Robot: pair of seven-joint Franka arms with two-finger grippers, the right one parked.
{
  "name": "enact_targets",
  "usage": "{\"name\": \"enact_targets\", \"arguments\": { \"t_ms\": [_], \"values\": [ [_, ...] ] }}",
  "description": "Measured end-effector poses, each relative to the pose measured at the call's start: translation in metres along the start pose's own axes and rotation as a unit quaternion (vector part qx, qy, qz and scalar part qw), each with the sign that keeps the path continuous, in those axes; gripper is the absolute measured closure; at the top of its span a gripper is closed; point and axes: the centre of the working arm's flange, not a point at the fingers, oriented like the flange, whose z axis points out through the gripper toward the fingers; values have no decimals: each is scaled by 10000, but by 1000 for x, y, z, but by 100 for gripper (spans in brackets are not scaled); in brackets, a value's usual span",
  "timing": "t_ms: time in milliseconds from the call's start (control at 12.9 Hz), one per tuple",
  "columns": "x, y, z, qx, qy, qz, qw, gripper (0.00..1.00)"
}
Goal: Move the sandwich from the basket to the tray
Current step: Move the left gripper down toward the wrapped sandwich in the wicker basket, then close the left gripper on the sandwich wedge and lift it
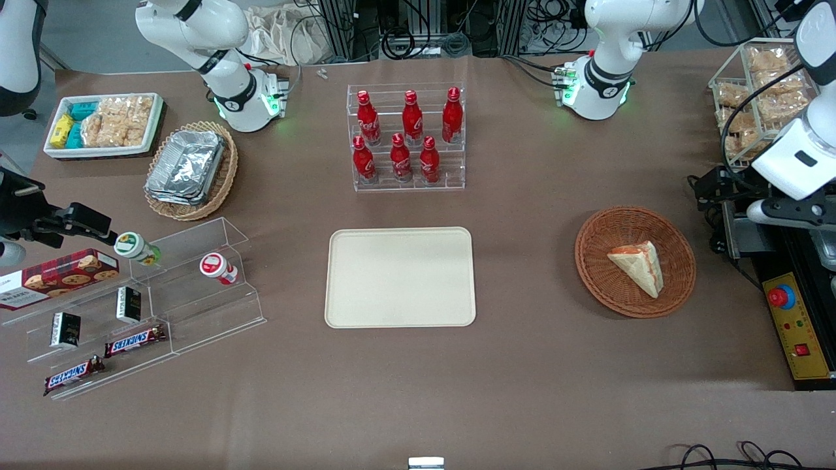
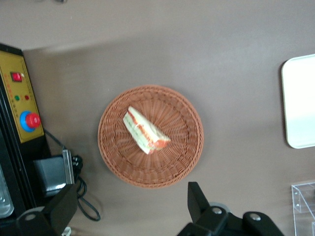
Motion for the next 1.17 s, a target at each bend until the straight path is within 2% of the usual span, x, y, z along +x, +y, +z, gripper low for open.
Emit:
{"name": "enact_targets", "arguments": {
  "t_ms": [233,467,622,778,856,1011,1167],
  "values": [
    [10,13,2,-19,-2,-63,10000,0],
    [13,9,17,-30,-201,-578,9981,0],
    [13,0,43,-12,-363,-1339,9903,0],
    [12,-10,89,1,-356,-1888,9814,0],
    [8,-14,114,14,-339,-2356,9712,0],
    [-3,-20,160,45,-347,-3310,9430,0],
    [-17,-20,199,63,-378,-3769,9255,0]
  ]
}}
